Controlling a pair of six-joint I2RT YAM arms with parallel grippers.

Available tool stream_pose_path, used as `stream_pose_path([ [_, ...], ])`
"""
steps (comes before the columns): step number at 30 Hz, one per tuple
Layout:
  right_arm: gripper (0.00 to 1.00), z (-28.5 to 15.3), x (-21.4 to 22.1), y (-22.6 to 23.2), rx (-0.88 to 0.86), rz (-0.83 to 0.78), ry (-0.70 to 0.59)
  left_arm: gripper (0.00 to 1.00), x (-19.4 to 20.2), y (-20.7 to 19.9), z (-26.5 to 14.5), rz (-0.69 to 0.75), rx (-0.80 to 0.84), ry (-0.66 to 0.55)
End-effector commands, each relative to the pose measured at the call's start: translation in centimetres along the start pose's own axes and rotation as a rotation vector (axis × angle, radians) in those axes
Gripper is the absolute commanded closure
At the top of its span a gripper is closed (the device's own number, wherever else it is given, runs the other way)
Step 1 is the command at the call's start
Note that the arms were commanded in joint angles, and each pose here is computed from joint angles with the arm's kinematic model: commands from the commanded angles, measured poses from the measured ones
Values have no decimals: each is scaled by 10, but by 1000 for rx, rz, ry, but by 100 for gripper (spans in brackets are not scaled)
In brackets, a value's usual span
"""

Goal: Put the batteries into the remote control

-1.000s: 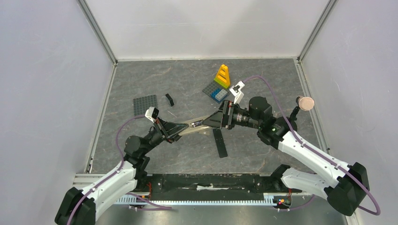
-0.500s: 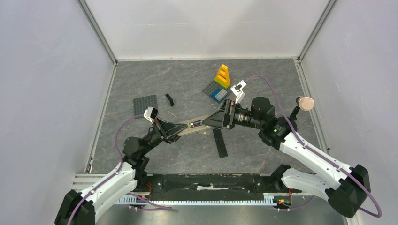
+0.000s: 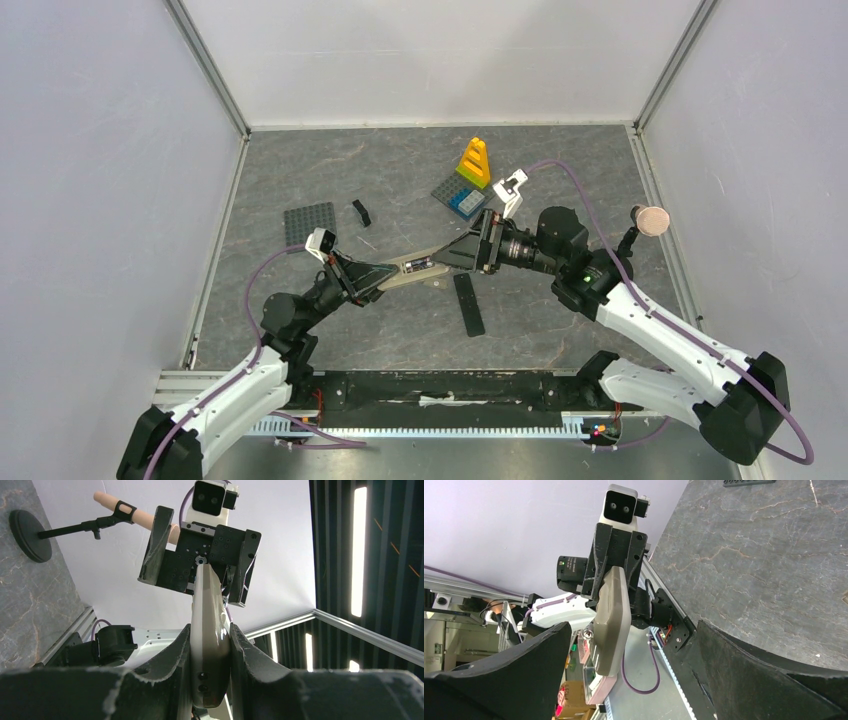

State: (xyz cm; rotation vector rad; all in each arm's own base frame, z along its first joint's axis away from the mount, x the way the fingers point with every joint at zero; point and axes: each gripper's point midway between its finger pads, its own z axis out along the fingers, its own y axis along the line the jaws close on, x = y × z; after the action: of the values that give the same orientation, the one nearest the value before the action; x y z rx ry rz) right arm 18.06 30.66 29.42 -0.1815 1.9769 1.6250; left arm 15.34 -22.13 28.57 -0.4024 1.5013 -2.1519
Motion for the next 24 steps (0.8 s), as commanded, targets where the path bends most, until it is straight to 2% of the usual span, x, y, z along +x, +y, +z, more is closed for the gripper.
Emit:
stream_pose_path([
  [1,2,-4,-11,17,-52,-8,-41,98,0,-13,0,19,50,-6],
  [9,15,1,-8,1,17,6,-23,98,0,-13,0,21,49,-5],
  [24,21,4,0,-12,48,-39,16,98,-1,-16,2,21,56,-7],
])
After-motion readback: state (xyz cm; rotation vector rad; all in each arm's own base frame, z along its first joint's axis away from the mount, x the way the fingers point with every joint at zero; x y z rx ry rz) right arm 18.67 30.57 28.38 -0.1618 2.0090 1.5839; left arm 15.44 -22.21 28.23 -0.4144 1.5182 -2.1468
